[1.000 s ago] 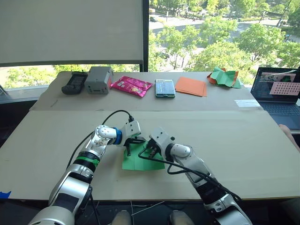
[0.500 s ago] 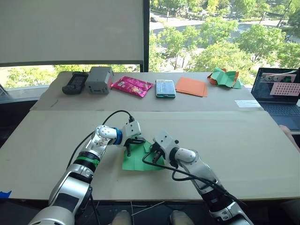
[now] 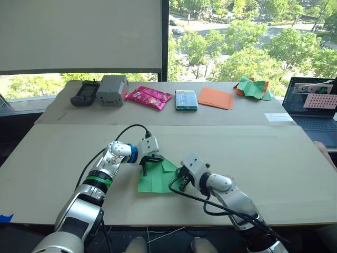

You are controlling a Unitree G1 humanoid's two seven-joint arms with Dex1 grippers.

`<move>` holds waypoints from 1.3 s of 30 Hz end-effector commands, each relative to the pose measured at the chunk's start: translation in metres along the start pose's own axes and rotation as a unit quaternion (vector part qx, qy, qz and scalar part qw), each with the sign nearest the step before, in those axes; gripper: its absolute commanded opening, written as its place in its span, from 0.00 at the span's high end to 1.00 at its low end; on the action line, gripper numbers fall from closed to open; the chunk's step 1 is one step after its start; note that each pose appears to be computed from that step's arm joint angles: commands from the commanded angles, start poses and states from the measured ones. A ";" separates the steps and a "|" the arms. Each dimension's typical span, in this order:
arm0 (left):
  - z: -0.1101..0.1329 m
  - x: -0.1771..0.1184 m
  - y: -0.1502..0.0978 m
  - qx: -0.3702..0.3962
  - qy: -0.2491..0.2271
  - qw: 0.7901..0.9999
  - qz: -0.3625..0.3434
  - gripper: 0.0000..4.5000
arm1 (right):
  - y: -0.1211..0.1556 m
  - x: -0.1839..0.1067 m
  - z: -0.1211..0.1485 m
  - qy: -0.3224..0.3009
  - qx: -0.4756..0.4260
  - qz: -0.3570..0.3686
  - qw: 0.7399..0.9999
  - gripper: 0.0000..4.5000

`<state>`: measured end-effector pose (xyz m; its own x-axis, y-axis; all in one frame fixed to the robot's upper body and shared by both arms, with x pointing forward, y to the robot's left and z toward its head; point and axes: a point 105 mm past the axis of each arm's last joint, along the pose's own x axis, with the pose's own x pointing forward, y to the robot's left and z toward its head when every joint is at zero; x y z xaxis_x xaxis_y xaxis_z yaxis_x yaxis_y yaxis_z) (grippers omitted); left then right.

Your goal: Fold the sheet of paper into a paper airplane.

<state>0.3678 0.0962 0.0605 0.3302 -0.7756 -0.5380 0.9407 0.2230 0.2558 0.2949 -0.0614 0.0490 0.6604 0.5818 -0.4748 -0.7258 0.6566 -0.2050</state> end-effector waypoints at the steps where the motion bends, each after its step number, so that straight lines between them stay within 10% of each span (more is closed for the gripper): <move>1: -0.017 0.003 -0.010 -0.009 0.030 0.999 -0.019 1.00 | 0.008 -0.005 -0.056 0.109 0.050 0.013 0.993 0.99; 12: -0.016 0.002 -0.008 -0.008 0.028 0.999 -0.016 1.00 | -0.007 -0.026 0.078 -0.168 0.029 0.027 0.985 0.99; 30: -0.019 -0.013 -0.003 -0.026 0.019 0.999 0.018 1.00 | 0.012 0.033 0.023 -0.034 -0.001 0.041 0.999 0.99; 39: -0.029 -0.074 0.010 -0.127 -0.024 0.984 0.126 1.00 | 0.008 0.036 0.014 -0.004 0.013 0.033 0.999 0.99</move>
<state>0.3532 0.1699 0.0678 0.5259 -0.7019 -0.4804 0.8396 0.5187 0.1612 0.3162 -0.0192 0.0615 0.6168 0.6755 -0.4041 -0.7764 0.6067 -0.1709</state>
